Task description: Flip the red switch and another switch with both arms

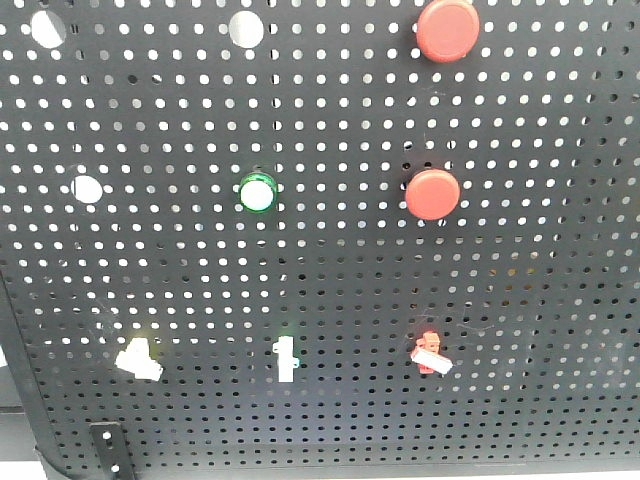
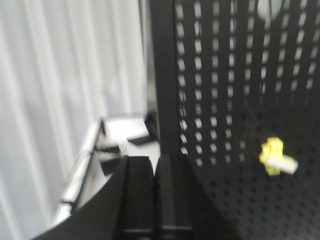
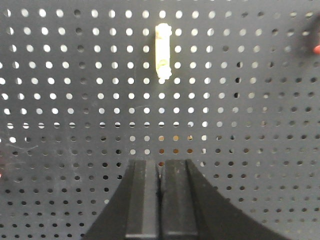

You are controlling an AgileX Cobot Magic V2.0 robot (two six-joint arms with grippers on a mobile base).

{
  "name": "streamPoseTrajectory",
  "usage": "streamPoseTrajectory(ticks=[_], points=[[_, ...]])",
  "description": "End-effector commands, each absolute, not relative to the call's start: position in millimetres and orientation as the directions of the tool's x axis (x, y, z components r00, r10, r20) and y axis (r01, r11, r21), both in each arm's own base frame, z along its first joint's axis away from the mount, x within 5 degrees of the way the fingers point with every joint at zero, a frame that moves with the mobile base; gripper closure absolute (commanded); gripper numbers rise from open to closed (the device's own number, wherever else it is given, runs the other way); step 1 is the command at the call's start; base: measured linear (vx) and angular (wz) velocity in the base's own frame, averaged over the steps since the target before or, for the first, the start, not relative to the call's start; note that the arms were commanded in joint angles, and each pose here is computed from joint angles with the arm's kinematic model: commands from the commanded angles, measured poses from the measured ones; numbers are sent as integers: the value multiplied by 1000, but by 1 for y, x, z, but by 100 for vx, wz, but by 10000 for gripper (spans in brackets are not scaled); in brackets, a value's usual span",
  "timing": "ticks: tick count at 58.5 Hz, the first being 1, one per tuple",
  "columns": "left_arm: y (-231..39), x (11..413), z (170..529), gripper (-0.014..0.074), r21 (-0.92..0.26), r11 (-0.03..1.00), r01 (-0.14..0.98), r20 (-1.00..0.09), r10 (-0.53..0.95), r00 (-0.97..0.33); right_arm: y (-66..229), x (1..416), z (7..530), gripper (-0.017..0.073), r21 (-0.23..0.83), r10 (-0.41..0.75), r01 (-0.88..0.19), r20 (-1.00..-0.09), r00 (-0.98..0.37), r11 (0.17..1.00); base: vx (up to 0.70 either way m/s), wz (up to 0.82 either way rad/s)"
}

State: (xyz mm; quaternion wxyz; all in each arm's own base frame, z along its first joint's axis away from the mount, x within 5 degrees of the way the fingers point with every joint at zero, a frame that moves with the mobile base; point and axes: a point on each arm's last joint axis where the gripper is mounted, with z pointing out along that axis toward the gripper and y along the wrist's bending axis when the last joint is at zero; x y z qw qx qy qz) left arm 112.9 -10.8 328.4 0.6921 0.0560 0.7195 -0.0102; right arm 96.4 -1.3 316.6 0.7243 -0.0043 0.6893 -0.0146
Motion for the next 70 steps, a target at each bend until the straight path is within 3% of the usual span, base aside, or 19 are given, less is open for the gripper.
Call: streamPoseTrajectory(ticks=[1,18,38,70], points=[[-21,129,341,591,57,986,159,-998,50,45,-1,98,334,566,-40,-41,12,-987,155,999,0,0],[-61,169,338,591,56,932,357,-988,0,155,-1,99,334,566,-40,-41,12,-988,149,999,0,0],[-81,208,357,591,56,923,380,-994,14,111,-1,99,334,566,-40,-41,12,-988,149,999,0,0],[-84,225,319,591,55,928,367,-974,132,-186,-1,99,334,566,-40,-41,12,-988,149,999,0,0]])
